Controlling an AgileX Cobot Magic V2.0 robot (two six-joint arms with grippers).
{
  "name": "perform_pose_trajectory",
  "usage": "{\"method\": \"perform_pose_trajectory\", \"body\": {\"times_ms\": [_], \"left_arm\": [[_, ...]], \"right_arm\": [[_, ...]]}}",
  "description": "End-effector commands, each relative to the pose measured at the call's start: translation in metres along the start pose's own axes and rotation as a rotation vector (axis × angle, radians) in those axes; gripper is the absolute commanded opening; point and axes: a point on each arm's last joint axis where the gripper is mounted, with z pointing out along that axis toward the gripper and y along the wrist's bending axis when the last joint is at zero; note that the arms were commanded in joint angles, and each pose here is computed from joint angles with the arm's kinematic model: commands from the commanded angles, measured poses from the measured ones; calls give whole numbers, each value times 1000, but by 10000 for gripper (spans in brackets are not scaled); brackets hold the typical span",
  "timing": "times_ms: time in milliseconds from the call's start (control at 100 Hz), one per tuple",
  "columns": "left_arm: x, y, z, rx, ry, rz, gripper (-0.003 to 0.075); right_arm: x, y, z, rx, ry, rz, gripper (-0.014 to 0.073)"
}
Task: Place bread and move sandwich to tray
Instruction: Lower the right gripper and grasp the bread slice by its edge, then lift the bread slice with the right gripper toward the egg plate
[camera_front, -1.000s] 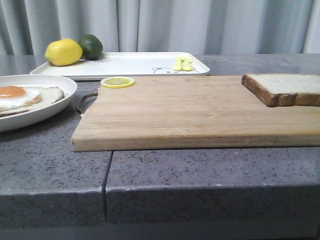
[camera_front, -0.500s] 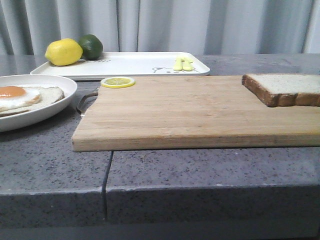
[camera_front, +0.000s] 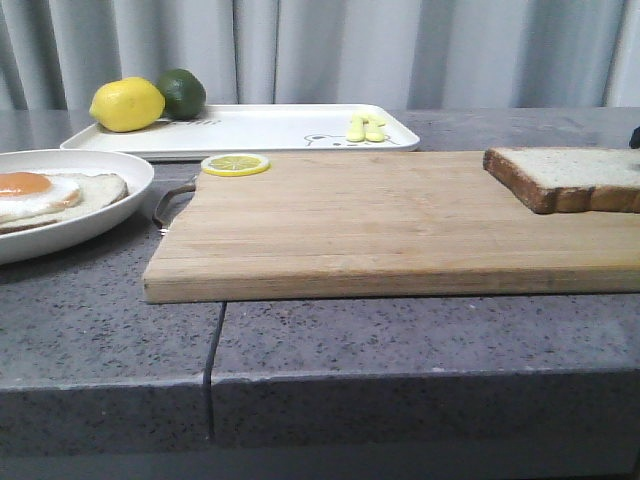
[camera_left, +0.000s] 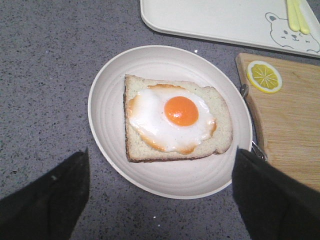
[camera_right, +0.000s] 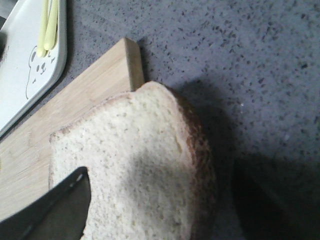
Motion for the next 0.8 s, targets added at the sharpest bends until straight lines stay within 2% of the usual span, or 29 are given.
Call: {"method": "perform_pose_trajectory", "body": {"times_ms": [0,170,620,790], "left_arm": [[-14,-5,-9,24,-107,-6,546],[-14,-5,-9,24,-107,-6,546],[-14,-5,-9,24,-107,-6,546],[-14,-5,-9,24,-107,-6,546]], "right_arm": [[-5,5,-2,-40,-3,-19,582],[-4,3,0,-40,8,-11,561],[-5,0,1,-12,-4,-6,43],[-5,4,-2,-24,-11,-17,-62]]}}
